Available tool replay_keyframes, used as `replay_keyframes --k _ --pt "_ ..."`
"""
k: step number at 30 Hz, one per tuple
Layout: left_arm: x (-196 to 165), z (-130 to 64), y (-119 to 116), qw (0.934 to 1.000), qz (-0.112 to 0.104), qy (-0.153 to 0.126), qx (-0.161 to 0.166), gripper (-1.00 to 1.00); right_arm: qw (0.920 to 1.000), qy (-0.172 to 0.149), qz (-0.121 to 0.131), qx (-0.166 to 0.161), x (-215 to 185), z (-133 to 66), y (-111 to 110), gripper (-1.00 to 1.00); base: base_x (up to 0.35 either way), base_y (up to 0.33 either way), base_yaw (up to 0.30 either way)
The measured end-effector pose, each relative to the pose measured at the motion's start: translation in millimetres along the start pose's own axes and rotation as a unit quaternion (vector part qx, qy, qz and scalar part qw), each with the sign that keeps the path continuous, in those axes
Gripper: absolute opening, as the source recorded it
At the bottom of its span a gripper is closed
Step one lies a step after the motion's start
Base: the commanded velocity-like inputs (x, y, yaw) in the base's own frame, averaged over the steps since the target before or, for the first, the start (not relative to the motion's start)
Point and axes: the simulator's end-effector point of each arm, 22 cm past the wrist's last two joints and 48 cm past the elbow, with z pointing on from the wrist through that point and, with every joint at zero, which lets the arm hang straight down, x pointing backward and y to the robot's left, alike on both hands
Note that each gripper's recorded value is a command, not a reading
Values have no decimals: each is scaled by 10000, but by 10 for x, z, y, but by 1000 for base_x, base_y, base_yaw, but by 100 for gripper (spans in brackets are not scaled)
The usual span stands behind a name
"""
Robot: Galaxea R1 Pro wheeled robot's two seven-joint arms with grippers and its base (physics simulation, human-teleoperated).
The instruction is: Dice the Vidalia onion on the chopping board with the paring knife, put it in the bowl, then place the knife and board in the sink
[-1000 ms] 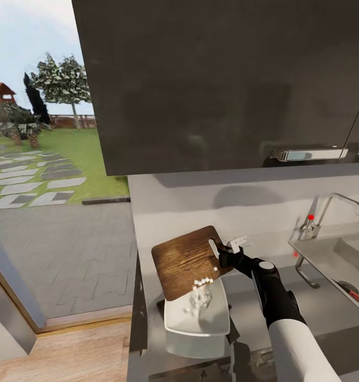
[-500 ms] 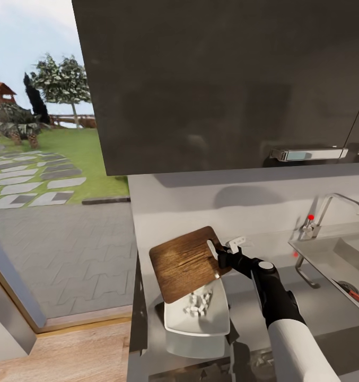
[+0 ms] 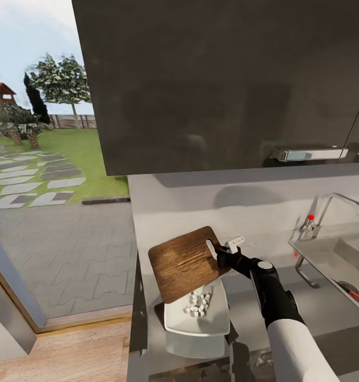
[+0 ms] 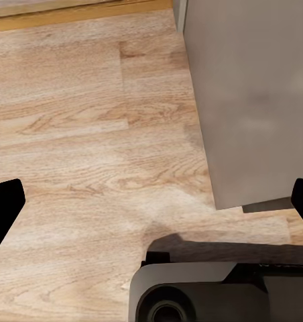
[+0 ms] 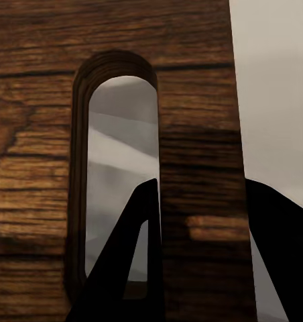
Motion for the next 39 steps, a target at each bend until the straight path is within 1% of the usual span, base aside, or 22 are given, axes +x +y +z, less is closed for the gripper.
replay_keyframes --k 5,7,8,9,10,13,18,21,25,31,39 --pt "0 0 0 10000 0 0 0 100 10000 -13 5 -28 -18 -18 -9 -100 0 0 0" --pt "0 0 0 10000 0 0 -1 100 9997 -3 29 -256 -18 -32 79 -100 0 0 0" --pt "0 0 0 10000 0 0 0 100 9989 29 60 -459 -11 -46 160 -100 0 0 0" --pt "0 0 0 10000 0 -1 0 100 9981 53 107 -597 -39 -77 205 -100 0 0 0" --pt "0 0 0 10000 0 -1 0 100 9979 76 126 -634 -62 -98 210 -100 0 0 0" --pt "3 -1 1 10000 1 3 0 100 9978 125 220 -606 -182 -177 166 -100 0 0 0" --pt "6 -2 1 10000 1 6 -1 100 9963 398 557 -523 -160 -240 119 -100 0 0 0" --pt "7 -2 -3 10000 1 7 2 100 9956 460 655 -483 -180 -269 99 -100 0 0 0" --pt "7 -2 -12 10000 2 8 9 100 9954 481 687 -467 -192 -281 93 -100 0 -59 0" --pt "8 -2 -13 10000 4 10 11 100 9955 486 681 -456 -194 -284 87 -100 -15 -221 0" --pt "8 0 -13 10000 4 12 11 100 9952 514 696 -465 -185 -277 99 -100 -183 -251 0"
